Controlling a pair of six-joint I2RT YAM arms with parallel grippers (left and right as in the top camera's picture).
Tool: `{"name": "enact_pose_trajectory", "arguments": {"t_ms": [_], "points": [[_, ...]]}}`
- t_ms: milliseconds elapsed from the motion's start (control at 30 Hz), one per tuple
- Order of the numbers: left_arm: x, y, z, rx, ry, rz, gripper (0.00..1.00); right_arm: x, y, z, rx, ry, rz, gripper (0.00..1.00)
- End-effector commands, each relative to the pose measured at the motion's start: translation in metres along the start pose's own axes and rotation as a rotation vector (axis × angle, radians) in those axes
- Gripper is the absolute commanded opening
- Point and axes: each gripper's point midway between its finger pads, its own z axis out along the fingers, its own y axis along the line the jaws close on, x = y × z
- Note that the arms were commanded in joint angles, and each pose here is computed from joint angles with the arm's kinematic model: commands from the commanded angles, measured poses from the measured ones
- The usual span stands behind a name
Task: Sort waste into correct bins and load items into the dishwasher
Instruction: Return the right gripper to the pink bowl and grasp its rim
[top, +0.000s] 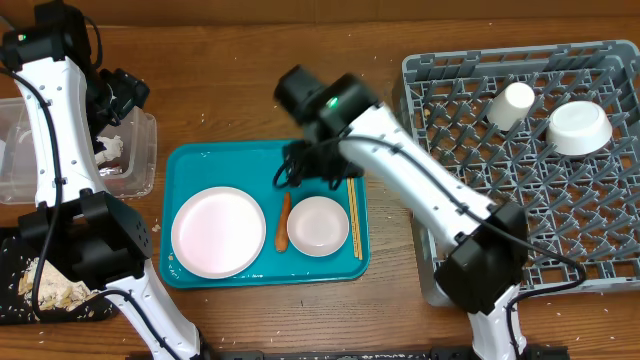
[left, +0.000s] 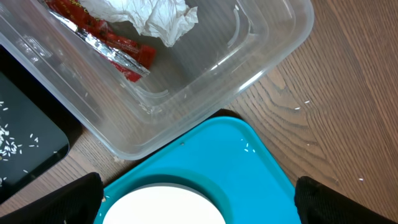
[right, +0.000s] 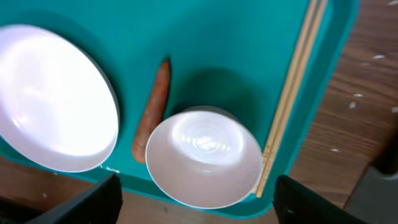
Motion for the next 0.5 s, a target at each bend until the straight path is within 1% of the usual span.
{"name": "enact_pose_trajectory", "arguments": {"t_ms": [0, 67, 233, 400, 467], "points": [[-0.002, 0.003, -0.005, -0.002, -0.019, 0.02, 1.0, 0.013, 0.012, 0.018, 0.018, -0.004, -0.024, 0.74], [-0.002, 0.003, -0.005, -0.002, -0.019, 0.02, 1.0, 0.02, 0.023, 0.035, 0.014, -0.004, -0.041, 0.73], [-0.002, 0.003, -0.005, -0.002, -0.019, 0.02, 1.0, 0.027, 0.033, 0.05, 0.008, -0.006, 0.036, 0.65], [-0.002, 0.003, -0.005, -0.002, -0.019, 0.02, 1.0, 0.022, 0.036, 0.066, -0.018, -0.035, 0.129, 0.63], [-0.002, 0.003, -0.005, -0.002, -0.019, 0.02, 1.0, 0.026, 0.032, 0.079, -0.011, -0.028, 0.149, 0.6]]}}
